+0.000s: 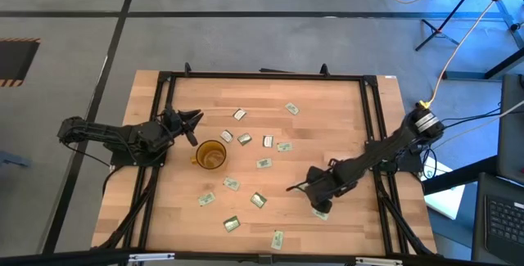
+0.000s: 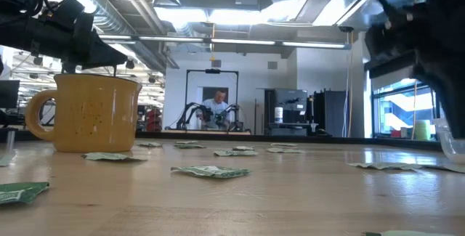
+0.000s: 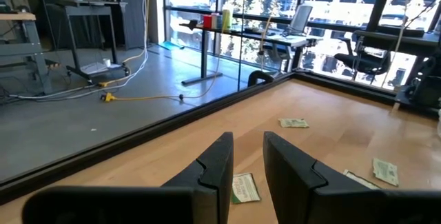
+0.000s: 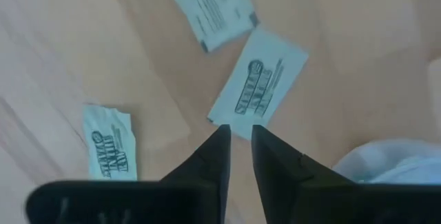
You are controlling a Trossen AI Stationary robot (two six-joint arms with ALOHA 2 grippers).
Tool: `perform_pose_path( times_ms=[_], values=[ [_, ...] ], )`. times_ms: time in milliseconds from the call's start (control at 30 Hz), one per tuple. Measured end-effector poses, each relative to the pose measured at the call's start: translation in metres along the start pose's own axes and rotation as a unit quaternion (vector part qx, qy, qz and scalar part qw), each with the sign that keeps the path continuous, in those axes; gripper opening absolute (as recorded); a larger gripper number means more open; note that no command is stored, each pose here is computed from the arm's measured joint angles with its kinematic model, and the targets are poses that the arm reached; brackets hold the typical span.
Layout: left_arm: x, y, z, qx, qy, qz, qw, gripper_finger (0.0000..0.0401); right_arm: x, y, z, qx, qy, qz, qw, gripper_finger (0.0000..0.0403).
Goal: Pick and place Stevia / Truvia into bins
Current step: Put the green stevia packet into the transparent container
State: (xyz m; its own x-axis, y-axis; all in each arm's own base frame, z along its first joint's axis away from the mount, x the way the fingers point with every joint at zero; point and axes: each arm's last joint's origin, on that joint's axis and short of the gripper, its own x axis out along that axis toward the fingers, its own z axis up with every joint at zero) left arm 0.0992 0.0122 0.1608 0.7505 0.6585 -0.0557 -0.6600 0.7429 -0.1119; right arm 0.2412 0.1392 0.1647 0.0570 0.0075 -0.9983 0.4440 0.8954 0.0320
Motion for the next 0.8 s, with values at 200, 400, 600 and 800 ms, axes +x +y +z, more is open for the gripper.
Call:
perform_pose_path(
  times_ms=[200, 400, 600, 800],
  values=[
    [0.000, 0.000, 0.000, 0.000, 0.000, 0.001, 1.000, 0.0075, 0.018, 0.004, 0.001, 0.029, 0.022, -0.018, 0.999, 0.0059],
    [0.000, 0.000, 0.000, 0.000, 0.000, 0.001, 1.000, 0.0075, 0.027, 0.003, 0.006, 0.035, 0.029, -0.027, 0.999, 0.0062],
    [0.000, 0.000, 0.000, 0.001, 0.000, 0.001, 1.000, 0.0075, 0.034, 0.003, 0.009, 0.036, 0.039, -0.038, 0.998, 0.0062],
    [0.000, 0.000, 0.000, 0.001, 0.000, 0.001, 1.000, 0.0075, 0.035, 0.002, 0.009, 0.028, 0.039, -0.038, 0.998, 0.0036]
  ],
)
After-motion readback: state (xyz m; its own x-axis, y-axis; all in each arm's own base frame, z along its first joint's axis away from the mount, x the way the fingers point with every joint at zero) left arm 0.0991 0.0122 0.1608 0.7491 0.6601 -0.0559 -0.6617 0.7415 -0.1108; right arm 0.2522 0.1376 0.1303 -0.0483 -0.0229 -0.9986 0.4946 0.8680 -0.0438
